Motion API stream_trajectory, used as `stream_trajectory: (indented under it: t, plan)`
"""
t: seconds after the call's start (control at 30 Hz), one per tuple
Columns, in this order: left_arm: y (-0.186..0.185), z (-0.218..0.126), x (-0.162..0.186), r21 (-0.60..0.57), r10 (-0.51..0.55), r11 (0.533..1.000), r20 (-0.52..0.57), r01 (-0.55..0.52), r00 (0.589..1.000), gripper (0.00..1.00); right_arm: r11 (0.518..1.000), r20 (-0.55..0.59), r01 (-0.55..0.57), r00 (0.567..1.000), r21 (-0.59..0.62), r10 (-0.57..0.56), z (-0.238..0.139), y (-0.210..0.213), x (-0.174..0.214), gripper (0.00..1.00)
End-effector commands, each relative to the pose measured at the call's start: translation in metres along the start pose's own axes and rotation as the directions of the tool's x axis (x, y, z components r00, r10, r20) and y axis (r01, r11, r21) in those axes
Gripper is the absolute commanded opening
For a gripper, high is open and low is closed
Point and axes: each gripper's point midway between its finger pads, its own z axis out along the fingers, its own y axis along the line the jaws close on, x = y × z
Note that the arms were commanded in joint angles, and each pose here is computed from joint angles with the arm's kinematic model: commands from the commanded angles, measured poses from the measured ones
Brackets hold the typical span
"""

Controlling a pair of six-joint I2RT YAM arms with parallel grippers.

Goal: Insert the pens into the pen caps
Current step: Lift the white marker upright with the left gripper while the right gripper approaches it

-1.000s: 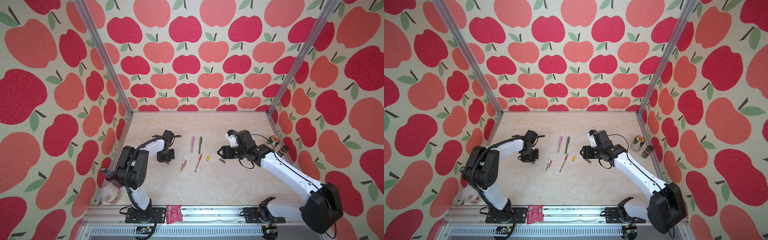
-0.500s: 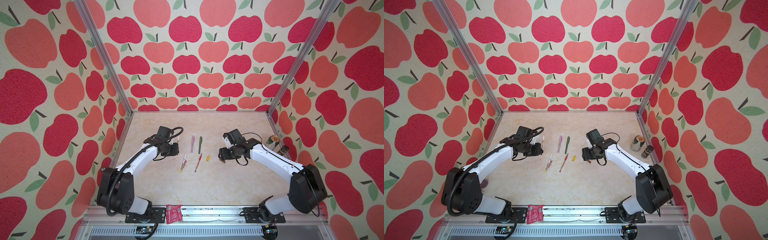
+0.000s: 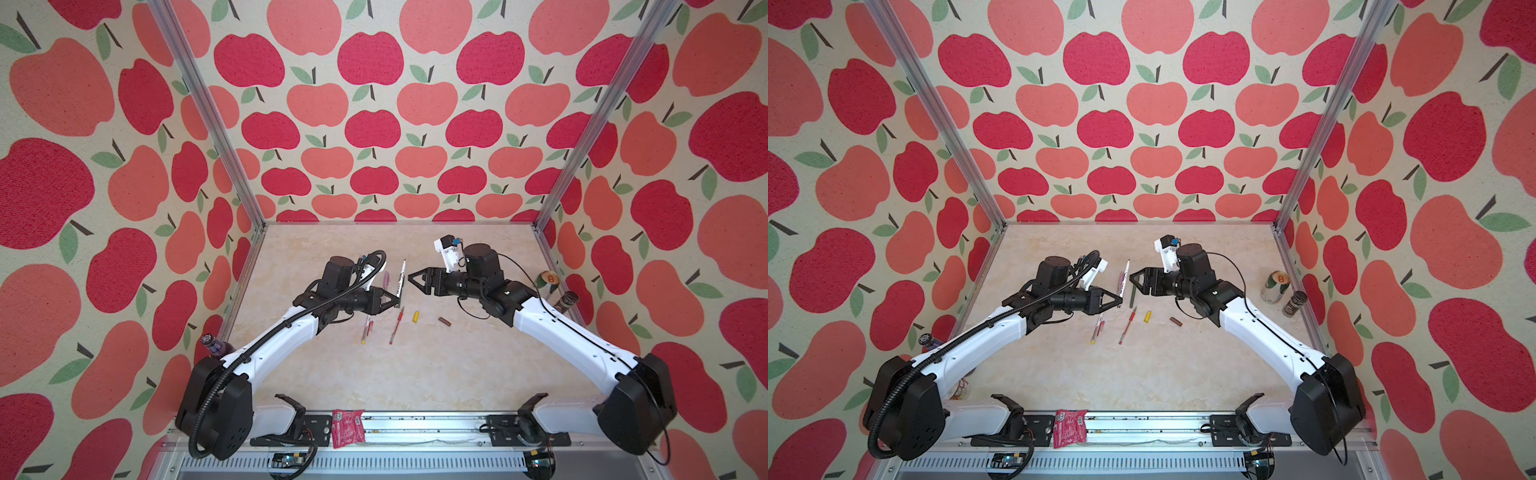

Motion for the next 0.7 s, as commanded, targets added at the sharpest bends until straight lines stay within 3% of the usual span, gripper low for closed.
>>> stream_trajectory:
  t: [0.0,0.33,0.67]
  plan:
    - [-0.008,0.009,-0.004,0.067,-0.006,0.998,0.027,0.004,1.0,0.0,0.999,-0.003,-0.008,1.0,-0.05,0.008,0.006,0.016,-0.004,0.72]
    - [-0.014,0.02,0.002,0.082,-0.007,0.997,-0.012,0.008,1.0,0.0,0.999,-0.003,0.002,1.0,-0.045,-0.002,0.011,0.018,-0.003,0.66]
    - [-0.014,0.025,0.006,0.074,-0.009,0.997,-0.024,0.011,1.0,0.0,1.0,-0.014,0.005,1.0,-0.026,-0.005,0.019,0.011,-0.002,0.34]
